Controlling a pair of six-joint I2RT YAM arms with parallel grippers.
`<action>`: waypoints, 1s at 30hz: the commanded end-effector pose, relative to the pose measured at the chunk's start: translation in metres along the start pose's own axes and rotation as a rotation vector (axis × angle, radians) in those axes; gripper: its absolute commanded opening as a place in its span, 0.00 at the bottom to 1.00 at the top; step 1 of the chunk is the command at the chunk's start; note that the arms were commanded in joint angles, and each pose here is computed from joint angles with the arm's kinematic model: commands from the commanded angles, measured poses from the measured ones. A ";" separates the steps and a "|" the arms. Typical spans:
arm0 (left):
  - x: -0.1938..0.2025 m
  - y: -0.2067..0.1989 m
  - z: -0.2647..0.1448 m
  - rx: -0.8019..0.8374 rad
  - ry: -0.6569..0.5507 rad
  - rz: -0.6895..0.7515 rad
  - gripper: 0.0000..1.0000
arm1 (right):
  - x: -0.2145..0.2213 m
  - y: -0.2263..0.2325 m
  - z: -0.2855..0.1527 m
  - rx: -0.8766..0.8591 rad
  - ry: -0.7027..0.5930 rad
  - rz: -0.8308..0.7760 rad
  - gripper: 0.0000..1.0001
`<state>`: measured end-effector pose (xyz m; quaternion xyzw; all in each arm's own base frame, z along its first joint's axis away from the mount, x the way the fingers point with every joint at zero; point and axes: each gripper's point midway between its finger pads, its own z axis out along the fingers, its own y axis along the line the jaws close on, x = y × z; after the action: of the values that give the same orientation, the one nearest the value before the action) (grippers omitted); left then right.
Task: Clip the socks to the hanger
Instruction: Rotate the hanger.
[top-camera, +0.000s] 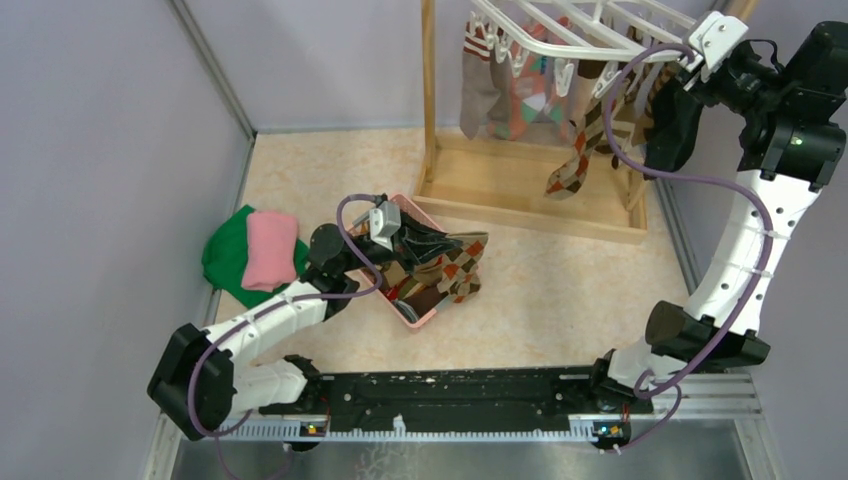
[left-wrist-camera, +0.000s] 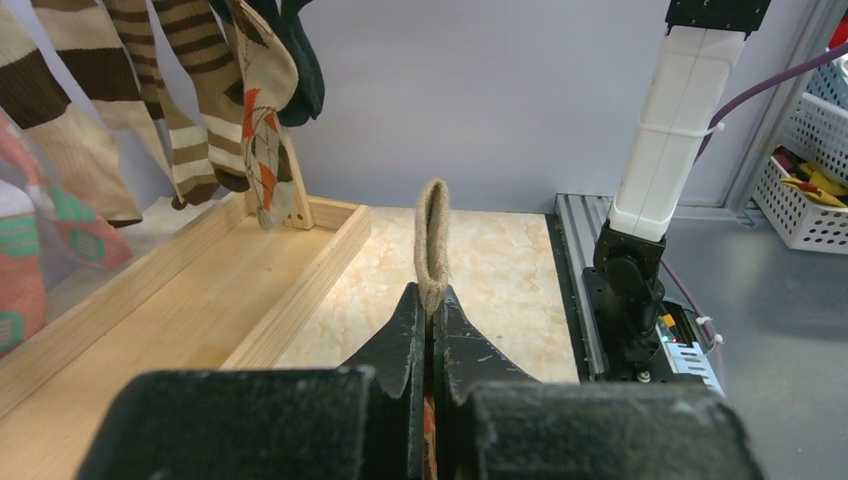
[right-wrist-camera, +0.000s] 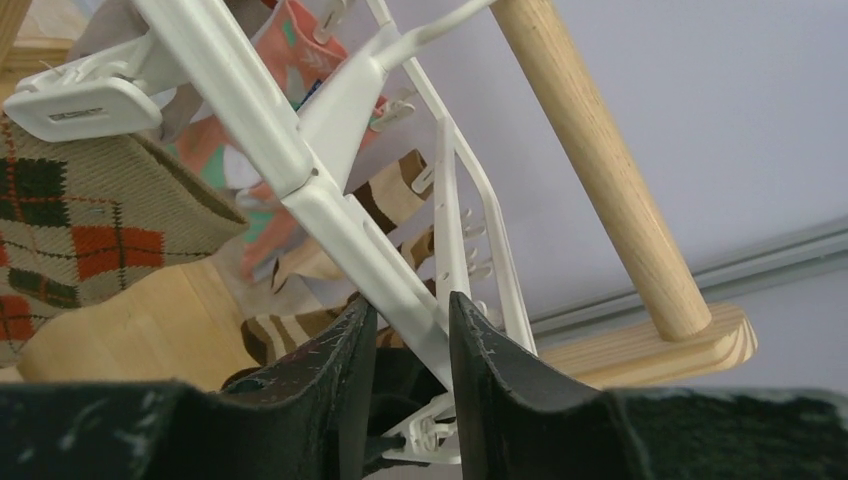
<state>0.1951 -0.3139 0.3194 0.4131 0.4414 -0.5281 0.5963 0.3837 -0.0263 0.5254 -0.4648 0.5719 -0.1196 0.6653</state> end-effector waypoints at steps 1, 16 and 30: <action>-0.015 0.001 0.005 0.016 -0.041 0.048 0.00 | 0.000 -0.024 -0.007 0.082 0.015 -0.053 0.30; -0.014 0.001 0.007 0.031 -0.039 0.027 0.00 | 0.044 -0.052 -0.017 0.137 0.032 -0.020 0.24; -0.013 0.001 0.007 0.029 -0.039 0.026 0.00 | 0.034 -0.032 -0.024 0.062 -0.050 0.045 0.28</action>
<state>0.1982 -0.3180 0.3101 0.4119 0.4523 -0.5343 0.5833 0.4132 -0.0978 0.5074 -0.4173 0.5923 -0.1266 0.6775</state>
